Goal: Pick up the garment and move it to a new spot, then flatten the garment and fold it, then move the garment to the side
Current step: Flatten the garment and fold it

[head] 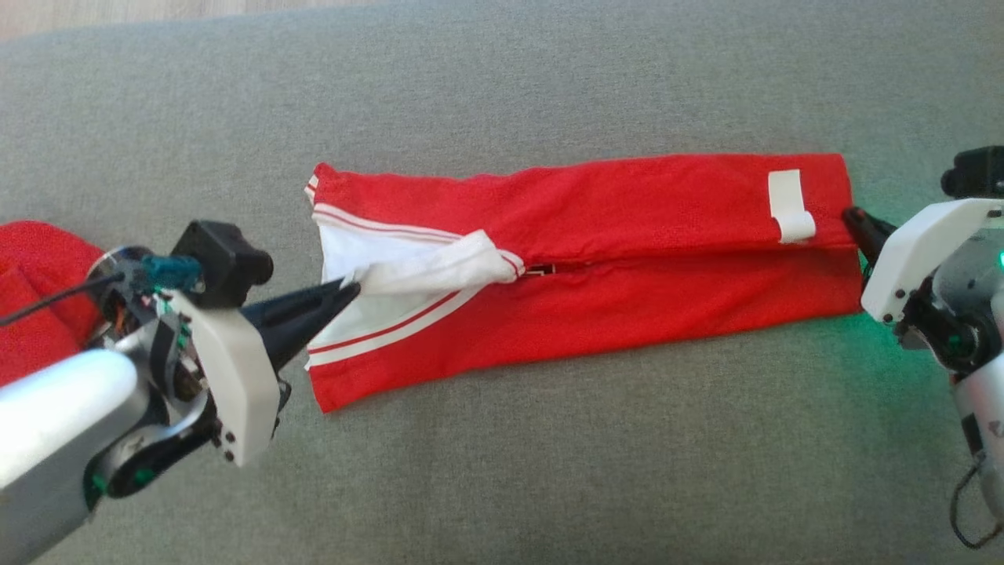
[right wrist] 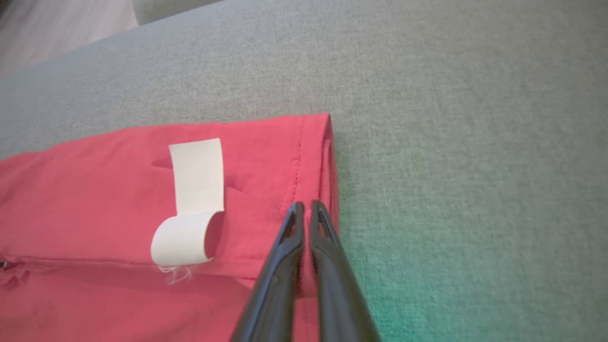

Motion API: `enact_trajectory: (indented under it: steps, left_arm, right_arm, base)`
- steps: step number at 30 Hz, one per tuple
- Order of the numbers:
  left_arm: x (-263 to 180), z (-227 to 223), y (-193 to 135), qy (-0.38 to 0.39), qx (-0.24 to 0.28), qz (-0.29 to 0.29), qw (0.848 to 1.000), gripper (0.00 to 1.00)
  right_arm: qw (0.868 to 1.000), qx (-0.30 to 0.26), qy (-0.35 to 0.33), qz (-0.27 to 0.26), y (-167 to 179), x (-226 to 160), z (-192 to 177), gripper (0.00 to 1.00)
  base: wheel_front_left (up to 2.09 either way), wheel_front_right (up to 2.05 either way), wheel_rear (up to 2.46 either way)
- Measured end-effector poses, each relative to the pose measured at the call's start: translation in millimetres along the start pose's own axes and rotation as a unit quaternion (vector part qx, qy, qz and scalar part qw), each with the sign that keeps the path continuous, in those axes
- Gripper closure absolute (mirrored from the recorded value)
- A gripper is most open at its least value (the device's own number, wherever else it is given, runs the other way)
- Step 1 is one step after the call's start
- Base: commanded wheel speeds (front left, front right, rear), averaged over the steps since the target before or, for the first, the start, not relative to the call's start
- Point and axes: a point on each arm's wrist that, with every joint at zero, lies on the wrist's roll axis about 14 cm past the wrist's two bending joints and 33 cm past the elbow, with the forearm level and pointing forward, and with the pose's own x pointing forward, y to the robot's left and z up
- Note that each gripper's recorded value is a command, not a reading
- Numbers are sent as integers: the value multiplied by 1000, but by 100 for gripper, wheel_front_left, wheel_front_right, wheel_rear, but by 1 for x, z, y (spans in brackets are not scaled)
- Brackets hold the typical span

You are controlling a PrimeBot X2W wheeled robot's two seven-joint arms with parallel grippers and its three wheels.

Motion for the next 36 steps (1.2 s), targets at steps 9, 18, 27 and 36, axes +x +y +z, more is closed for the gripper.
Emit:
enact_trajectory:
  steps: [9, 18, 27, 36]
  left_arm:
    - [5, -16, -13, 26, -6, -18, 999, 100]
    - [14, -11, -3, -2, -10, 11, 1000, 0]
    - [-17, 97, 57, -281, -69, 147, 946, 0]
    - [-36, 106, 75, -393, -174, 222, 875, 0]
  right_arm:
    - [999, 11, 48, 3, -3, -12, -18, 100]
    - [999, 30, 19, 0, -8, -21, -6, 0]
    - [976, 37, -216, 17, 12, -49, 81, 0]
    - [918, -14, -397, 23, 54, -86, 123, 0]
  base:
    - [0, 0, 0]
    - [0, 0, 0]
    - [0, 0, 0]
    - [0, 0, 0]
